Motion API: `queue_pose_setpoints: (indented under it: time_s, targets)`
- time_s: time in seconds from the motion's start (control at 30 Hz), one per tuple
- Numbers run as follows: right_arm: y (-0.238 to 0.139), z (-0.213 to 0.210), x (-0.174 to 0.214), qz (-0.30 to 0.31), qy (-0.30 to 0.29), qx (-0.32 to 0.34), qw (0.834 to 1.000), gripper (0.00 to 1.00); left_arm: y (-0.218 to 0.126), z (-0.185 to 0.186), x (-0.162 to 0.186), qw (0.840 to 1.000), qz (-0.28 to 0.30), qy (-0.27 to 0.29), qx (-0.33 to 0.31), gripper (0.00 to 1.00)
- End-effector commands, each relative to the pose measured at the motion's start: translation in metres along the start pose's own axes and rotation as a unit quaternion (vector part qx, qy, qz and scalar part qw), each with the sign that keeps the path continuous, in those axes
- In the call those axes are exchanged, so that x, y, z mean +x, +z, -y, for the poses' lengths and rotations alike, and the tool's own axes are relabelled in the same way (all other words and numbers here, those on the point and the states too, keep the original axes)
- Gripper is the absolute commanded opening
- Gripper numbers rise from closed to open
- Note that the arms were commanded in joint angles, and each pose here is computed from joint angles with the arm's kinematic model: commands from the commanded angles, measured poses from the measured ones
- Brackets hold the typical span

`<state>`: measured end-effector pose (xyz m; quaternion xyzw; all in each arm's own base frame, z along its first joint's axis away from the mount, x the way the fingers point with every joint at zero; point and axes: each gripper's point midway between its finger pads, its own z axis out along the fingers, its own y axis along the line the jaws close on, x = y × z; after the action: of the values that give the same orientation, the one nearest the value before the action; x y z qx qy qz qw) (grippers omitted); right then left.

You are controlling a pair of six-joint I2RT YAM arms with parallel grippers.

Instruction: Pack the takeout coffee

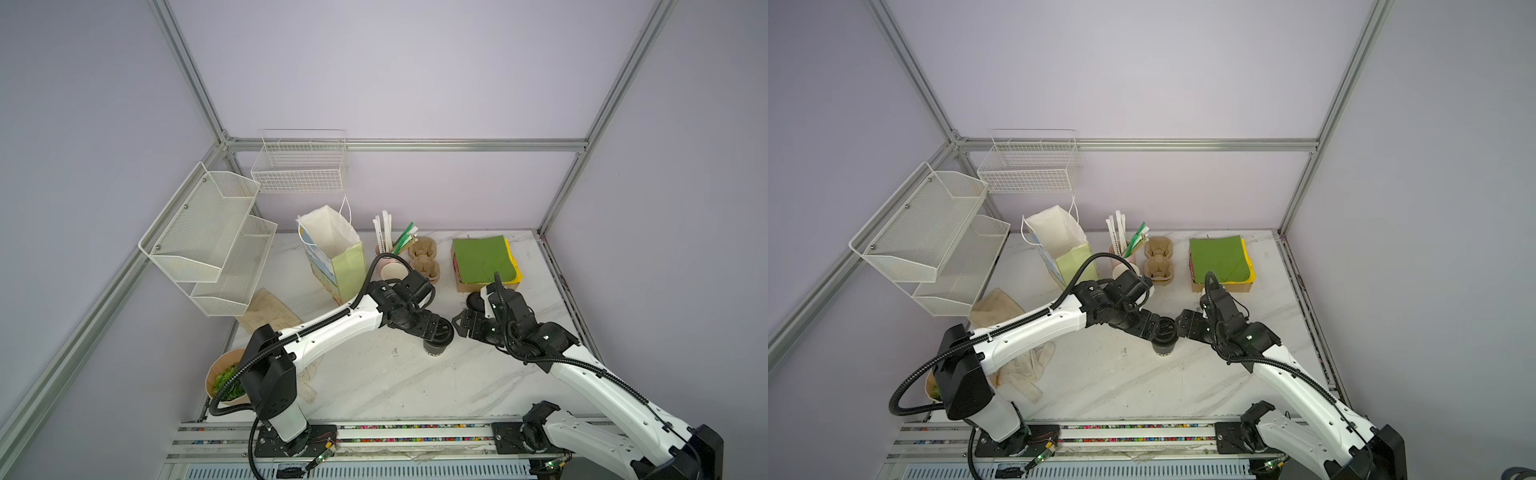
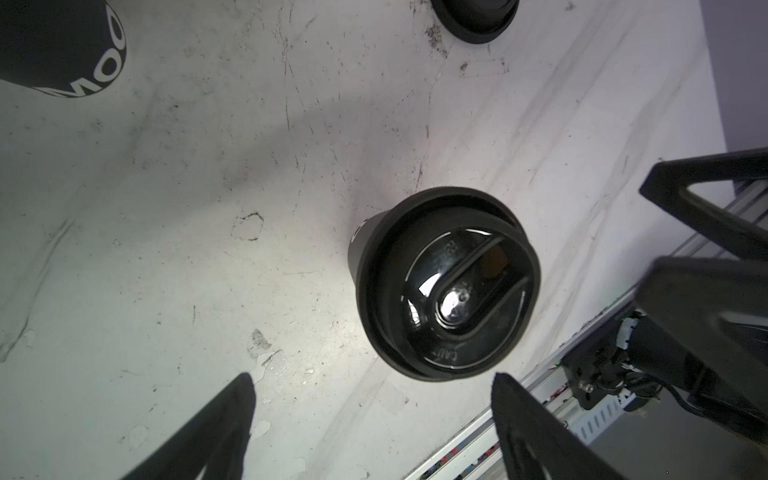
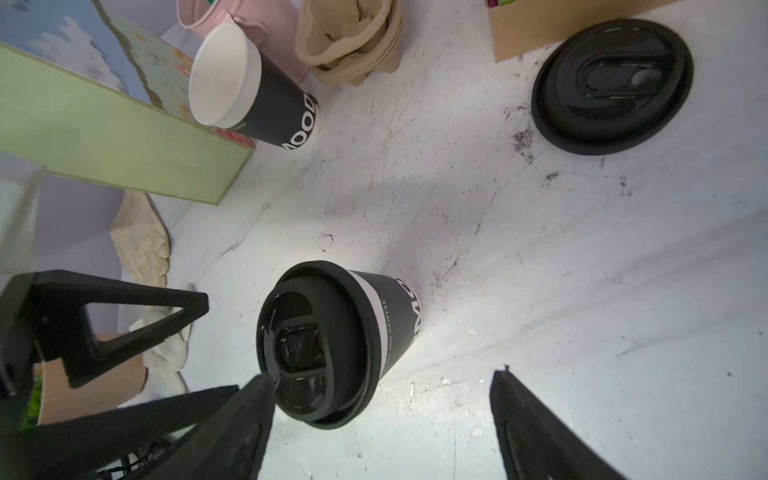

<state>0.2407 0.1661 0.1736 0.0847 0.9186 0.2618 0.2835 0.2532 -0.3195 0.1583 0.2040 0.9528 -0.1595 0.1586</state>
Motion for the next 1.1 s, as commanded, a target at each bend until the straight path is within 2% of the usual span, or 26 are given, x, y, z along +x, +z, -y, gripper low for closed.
queue_pose_setpoints:
  time_s: [0.0,0.3,0.6,1.07]
  targets:
    - [-0.002,-0.006,-0.006,0.028,0.035,-0.032,0.999,0.84,-0.021,-0.001,-0.012,0.999,0.011,0.031,-0.027,0.87]
    - [0.0,0.008,-0.002,0.046,0.063,-0.04,0.996,0.84,-0.015,-0.007,-0.018,0.997,0.006,0.04,-0.061,0.87]
    - [0.009,0.014,-0.005,0.049,0.076,-0.046,0.995,0.84,-0.027,-0.002,-0.042,0.996,0.041,0.038,-0.066,0.89]
    - [0.027,0.02,0.004,0.033,0.107,-0.094,0.989,0.82,-0.002,0.004,-0.045,0.997,0.018,0.037,-0.064,0.87]
